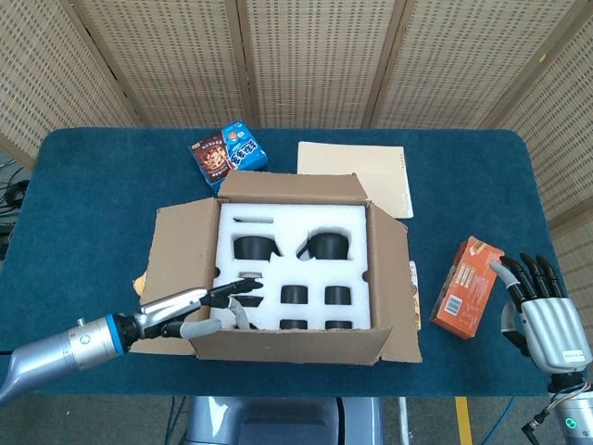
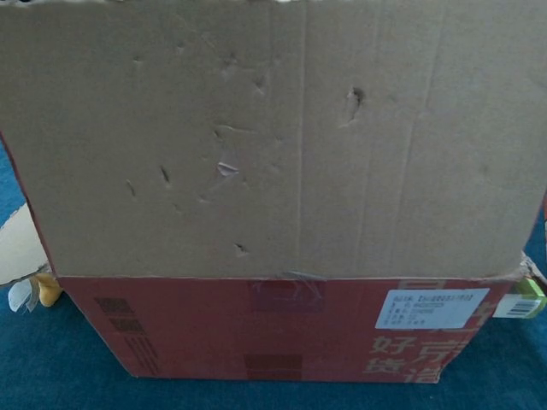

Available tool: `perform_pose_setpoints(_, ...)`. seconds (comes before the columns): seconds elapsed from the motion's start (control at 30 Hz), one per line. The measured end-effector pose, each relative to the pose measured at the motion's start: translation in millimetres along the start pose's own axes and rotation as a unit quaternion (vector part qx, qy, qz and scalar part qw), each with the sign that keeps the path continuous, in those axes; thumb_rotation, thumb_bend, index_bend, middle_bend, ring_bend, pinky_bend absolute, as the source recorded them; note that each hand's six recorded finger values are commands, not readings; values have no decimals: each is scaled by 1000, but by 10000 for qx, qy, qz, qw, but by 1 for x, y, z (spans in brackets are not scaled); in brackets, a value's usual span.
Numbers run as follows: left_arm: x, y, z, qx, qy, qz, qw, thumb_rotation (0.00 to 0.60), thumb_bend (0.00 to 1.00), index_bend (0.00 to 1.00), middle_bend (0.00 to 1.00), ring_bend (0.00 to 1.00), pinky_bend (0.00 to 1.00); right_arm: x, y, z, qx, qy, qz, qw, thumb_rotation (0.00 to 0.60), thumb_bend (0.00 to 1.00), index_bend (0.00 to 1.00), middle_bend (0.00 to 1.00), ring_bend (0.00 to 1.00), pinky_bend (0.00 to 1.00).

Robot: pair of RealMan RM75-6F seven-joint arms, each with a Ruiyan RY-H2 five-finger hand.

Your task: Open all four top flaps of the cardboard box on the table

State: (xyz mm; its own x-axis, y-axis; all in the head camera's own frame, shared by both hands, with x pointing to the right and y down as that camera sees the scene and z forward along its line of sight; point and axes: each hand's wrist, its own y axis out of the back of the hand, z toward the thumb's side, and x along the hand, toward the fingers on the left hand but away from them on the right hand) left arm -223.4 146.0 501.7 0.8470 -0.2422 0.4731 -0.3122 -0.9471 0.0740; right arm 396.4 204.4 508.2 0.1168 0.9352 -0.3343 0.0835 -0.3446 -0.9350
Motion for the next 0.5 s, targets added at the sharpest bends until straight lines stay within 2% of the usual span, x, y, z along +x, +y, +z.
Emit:
perform_pose_setpoints(0.2,-13,-14,1,-90,-147,-615,9980,60,211,397,0,0,0,0,1,1,5,3,-7,10000,600,822,140,135,0,0)
perform_pose_setpoints(0.5,-27,-32,-7,31,-30,-1126,9936,61,211,397,0,0,0,-1,1,1,7,17,-10,10000,600,823,140,136,0,0)
